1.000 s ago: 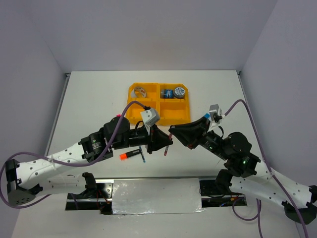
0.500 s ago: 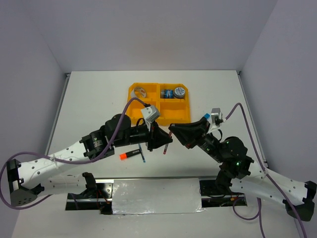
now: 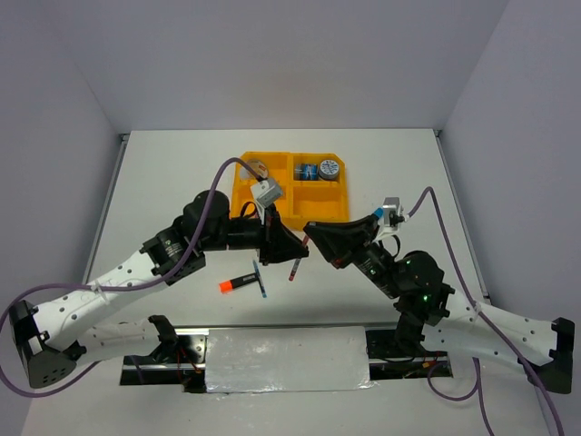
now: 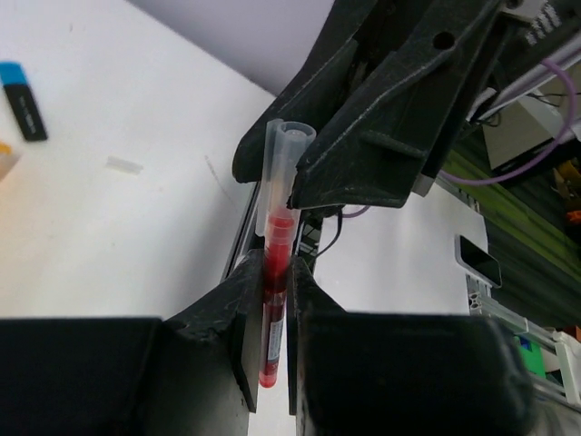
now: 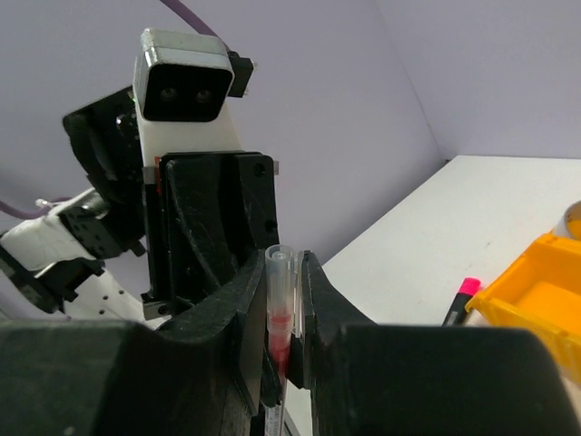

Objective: Sort the stationery into containers
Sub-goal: Close the pen cap on the pen, then place the pen in the storage box.

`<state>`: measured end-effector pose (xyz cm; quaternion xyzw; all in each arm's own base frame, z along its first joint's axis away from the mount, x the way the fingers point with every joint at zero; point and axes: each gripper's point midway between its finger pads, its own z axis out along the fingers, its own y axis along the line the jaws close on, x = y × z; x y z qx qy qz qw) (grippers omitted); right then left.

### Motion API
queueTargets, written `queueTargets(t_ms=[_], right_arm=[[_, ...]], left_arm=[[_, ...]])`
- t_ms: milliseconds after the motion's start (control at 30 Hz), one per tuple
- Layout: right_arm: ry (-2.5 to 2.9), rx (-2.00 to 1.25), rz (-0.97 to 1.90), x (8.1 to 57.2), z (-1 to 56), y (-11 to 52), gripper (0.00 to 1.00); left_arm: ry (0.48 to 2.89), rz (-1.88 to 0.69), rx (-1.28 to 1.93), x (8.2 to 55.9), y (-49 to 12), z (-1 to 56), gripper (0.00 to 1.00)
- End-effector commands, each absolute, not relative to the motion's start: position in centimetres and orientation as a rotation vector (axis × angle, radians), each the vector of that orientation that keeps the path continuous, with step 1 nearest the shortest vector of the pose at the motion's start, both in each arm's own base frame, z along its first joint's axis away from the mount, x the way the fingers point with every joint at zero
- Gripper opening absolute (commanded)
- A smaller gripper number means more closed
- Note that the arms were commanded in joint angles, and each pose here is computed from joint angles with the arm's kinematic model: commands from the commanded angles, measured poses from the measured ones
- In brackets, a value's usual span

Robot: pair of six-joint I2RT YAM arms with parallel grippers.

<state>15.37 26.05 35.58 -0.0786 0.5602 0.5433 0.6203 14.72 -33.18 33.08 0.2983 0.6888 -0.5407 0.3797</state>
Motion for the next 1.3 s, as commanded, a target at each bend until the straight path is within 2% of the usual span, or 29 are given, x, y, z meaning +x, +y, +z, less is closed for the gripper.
queueTargets(t_ms=[0,33,100,133,167,367,567,867,1033,1167,1267], right_arm=[[1.629,-0.564,1.240,10.8,25.5,29.1,0.02],[1.611,-0.560,1.252,10.6,26.5,28.8,0.03],[1.568,-0.551,1.278,10.3,28.9,28.5,0.13],[1.562,-0.553,1.282,10.2,29.4,28.2,0.25],[1.552,-0.558,1.287,10.0,30.0,28.1,0.32],[1.503,-0.546,1.301,9.9,32.5,27.6,0.34],[1.456,-0.547,1.327,9.5,33.8,27.4,0.50],[1.350,-0.582,1.303,9.3,37.5,26.9,0.52],[1.387,-0.605,1.273,9.8,36.9,27.6,0.50],[1.423,-0.622,1.286,9.8,35.1,28.6,0.58],[1.408,-0.599,1.285,9.9,35.2,28.2,0.59]], left_arm=[[1.093,-1.429,0.611,14.8,-30.5,48.8,0.00],[1.072,-1.446,0.652,13.8,-30.3,48.4,0.00],[1.110,-1.459,0.706,13.2,-30.8,45.8,0.00],[1.139,-1.465,0.728,12.9,-30.9,44.4,0.00],[1.145,-1.459,0.743,12.6,-31.1,43.8,0.00],[1.246,-1.430,0.759,12.4,-31.7,40.1,0.00],[1.320,-1.439,0.770,12.6,-32.5,37.6,0.00],[1.347,-1.452,0.866,10.9,-33.7,36.1,0.00],[1.339,-1.439,0.803,11.4,-33.5,36.4,0.00],[1.292,-1.459,0.787,11.2,-33.3,38.0,0.00],[1.297,-1.473,0.828,10.8,-33.8,38.0,0.00]])
